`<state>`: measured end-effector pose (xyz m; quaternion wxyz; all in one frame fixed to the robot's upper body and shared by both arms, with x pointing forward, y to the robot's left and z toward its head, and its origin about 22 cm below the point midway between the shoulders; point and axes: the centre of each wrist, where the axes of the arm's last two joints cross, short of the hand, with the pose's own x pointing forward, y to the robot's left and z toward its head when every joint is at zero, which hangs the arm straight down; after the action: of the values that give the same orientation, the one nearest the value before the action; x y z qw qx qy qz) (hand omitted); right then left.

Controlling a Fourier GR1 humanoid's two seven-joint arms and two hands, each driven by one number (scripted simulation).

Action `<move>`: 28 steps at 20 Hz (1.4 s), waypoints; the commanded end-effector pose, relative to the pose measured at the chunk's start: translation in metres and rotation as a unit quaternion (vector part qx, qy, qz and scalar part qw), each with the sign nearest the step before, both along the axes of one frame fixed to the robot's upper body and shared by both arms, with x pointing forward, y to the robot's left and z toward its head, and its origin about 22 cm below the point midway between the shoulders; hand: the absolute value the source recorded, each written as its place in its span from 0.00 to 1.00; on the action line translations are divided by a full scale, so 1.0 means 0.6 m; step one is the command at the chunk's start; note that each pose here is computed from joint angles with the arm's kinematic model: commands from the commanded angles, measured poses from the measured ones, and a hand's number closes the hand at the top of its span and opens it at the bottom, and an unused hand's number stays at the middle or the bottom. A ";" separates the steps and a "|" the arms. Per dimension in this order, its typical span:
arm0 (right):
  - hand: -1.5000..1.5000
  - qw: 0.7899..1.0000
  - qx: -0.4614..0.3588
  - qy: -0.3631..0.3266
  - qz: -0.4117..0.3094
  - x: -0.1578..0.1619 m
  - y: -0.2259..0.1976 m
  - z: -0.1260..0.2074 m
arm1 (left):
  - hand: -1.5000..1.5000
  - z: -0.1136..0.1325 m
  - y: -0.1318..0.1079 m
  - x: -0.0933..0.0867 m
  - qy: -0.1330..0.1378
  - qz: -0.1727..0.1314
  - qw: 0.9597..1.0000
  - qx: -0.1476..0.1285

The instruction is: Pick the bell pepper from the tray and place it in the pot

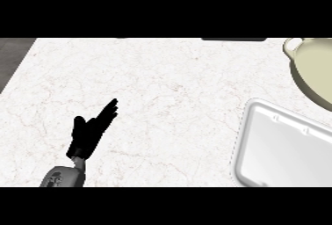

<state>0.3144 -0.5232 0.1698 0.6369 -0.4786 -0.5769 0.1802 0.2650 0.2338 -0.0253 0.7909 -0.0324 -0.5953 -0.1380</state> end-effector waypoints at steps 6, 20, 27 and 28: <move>1.00 0.981 -0.153 0.114 -0.039 0.076 0.069 -0.026 | 0.50 0.001 -0.020 -0.009 -0.004 -0.026 1.000 0.001; 0.00 0.921 -0.075 0.377 -0.068 0.131 0.121 -0.072 | 0.50 0.013 -0.007 0.017 -0.017 -0.013 1.000 0.003; 0.00 0.993 0.063 0.092 -0.037 0.148 0.145 -0.059 | 0.50 -0.010 0.000 -0.003 -0.004 -0.009 1.000 -0.001; 0.00 0.993 0.100 0.050 -0.038 0.154 0.151 -0.050 | 0.50 0.017 -0.002 0.020 0.001 -0.007 1.000 0.003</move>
<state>0.4023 -0.4363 0.1308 0.7460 -0.4440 -0.4450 0.2199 0.2715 0.2314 -0.0180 0.7855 -0.0384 -0.5994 -0.1492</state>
